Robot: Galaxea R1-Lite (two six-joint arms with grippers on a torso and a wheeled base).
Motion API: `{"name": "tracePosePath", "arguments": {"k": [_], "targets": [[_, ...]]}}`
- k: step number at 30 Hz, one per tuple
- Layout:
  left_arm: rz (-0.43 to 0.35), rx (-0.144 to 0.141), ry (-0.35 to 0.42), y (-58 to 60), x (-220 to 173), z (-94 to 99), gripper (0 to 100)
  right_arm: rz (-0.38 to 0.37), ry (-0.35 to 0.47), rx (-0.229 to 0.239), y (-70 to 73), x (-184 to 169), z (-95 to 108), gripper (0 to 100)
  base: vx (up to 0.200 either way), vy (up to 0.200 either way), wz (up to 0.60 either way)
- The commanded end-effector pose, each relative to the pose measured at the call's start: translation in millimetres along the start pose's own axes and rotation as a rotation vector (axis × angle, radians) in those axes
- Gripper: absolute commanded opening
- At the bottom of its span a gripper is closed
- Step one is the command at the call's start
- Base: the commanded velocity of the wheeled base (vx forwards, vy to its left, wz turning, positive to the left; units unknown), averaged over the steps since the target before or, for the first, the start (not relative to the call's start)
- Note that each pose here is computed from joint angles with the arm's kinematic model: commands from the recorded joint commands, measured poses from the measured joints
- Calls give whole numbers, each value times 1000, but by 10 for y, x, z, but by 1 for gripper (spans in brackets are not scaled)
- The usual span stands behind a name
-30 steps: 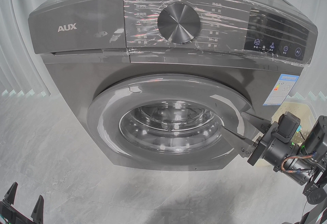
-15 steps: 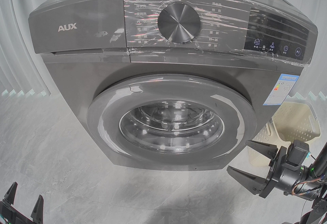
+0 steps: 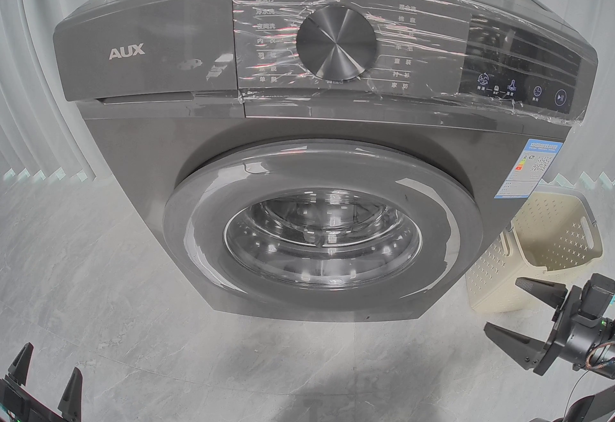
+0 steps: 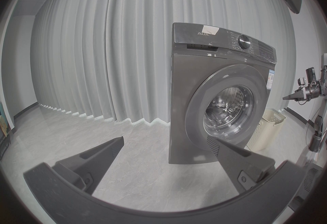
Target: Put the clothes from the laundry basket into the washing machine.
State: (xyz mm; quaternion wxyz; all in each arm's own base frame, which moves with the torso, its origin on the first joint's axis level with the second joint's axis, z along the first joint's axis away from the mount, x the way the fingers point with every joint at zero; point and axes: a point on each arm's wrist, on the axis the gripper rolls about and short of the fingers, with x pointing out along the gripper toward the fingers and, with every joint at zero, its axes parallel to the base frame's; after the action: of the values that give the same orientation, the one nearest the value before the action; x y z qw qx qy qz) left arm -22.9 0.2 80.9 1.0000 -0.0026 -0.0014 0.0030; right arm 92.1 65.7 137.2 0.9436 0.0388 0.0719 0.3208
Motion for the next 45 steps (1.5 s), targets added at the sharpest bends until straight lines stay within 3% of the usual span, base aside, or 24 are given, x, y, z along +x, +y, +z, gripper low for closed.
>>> {"name": "tracePosePath", "arguments": {"k": [1,8,13,17,29,37,41,45], "targets": [[0,1,3,0,2,-47,100,-91,-135,-19,-36,-551,-20,100,0,0,0],[0,1,3,0,2,-47,100,-281,-236,-33,-55,-847,-93,100,0,0,0],[0,-1,3,0,2,-47,100,-354,-298,-48,-18,-987,-151,100,0,0,0],[0,-1,3,0,2,-47,100,-371,-334,-92,40,-1100,-239,100,0,0,0],[0,-1,3,0,2,-47,100,-374,-349,-128,183,-1250,-554,100,0,0,0],[0,-3,3,0,2,-47,100,-394,-299,-113,170,-1237,-612,100,0,0,0],[0,-4,3,0,2,-47,100,-528,-224,-134,131,-1233,-685,100,0,0,0],[0,-12,4,0,2,-49,100,-593,-202,-128,115,-1236,-709,100,0,0,0]]}}
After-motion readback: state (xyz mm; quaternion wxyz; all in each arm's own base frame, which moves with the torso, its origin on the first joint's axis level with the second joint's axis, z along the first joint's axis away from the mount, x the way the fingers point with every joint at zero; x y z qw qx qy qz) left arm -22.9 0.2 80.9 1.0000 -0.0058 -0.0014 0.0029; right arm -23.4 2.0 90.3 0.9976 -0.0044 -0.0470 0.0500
